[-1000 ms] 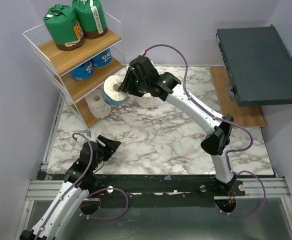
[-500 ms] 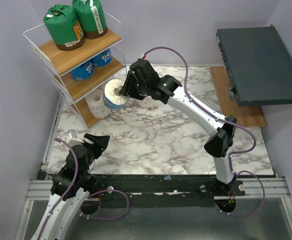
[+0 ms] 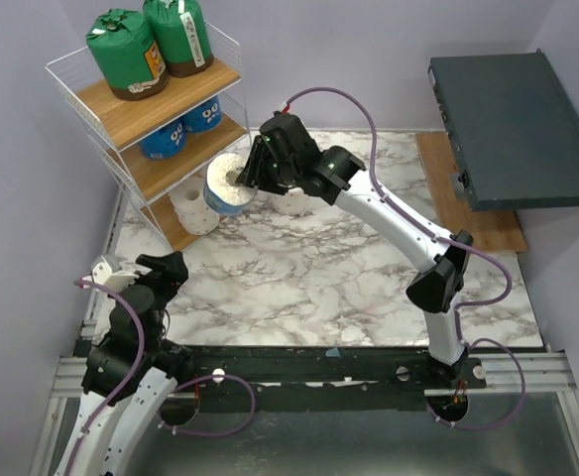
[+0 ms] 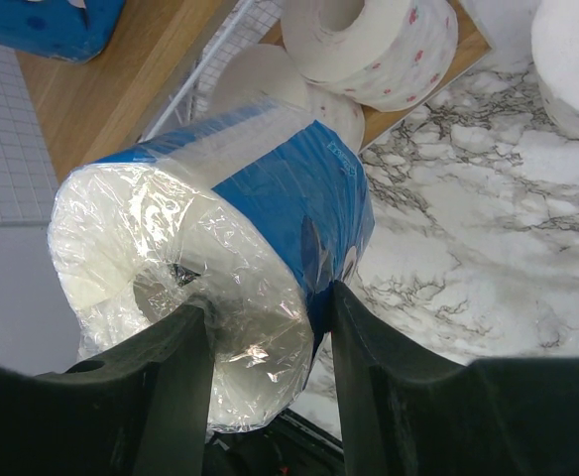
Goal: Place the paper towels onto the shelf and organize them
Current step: Place the paper towel at the center of the board.
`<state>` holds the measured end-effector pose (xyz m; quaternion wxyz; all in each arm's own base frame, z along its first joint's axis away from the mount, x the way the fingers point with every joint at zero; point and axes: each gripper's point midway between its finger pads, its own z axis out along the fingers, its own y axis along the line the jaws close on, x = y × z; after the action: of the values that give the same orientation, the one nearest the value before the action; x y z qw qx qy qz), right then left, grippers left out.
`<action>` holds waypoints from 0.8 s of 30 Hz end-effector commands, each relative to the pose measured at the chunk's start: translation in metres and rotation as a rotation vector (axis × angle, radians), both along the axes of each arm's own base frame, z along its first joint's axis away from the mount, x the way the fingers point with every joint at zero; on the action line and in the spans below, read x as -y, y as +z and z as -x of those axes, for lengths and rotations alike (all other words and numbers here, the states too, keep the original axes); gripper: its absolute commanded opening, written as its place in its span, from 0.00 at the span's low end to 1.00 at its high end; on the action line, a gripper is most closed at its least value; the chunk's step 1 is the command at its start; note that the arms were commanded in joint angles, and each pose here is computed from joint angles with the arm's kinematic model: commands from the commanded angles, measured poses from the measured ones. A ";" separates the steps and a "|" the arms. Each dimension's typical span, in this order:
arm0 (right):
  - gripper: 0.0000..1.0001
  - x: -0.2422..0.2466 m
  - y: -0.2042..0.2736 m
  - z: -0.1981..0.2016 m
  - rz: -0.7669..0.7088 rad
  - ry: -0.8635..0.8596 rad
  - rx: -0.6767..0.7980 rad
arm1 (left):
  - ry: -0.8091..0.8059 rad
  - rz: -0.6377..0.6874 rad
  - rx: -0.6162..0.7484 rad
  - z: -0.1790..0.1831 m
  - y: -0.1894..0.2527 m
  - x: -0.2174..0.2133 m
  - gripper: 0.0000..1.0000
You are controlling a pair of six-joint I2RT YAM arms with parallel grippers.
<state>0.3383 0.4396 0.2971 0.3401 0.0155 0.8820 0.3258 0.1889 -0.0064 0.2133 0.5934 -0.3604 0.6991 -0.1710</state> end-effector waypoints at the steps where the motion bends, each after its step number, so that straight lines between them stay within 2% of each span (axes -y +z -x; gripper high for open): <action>1: 0.34 0.007 0.047 0.011 -0.058 0.033 0.084 | -0.100 -0.120 0.105 -0.003 0.041 0.008 0.77; 5: 0.34 0.031 0.011 0.019 0.036 0.019 0.074 | -0.279 -0.170 0.068 -0.001 0.047 0.036 0.78; 8: 0.34 0.056 -0.043 0.029 0.140 -0.005 0.024 | -0.416 -0.183 0.020 0.000 0.043 0.059 0.78; 13: 0.33 0.095 -0.114 0.051 0.254 -0.052 -0.062 | -0.634 -0.132 -0.013 0.003 0.031 0.101 0.78; 18: 0.33 0.116 -0.156 0.062 0.299 -0.094 -0.131 | -0.767 -0.110 -0.011 0.006 0.025 0.128 0.78; 24: 0.32 0.111 -0.183 0.070 0.263 -0.116 -0.228 | -0.842 -0.128 -0.032 0.009 0.020 0.149 0.78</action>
<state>0.2607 0.3106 0.1024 0.2423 0.0179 0.9611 0.1313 0.1847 -0.1346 0.2271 0.4861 -0.0495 0.8106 -0.3227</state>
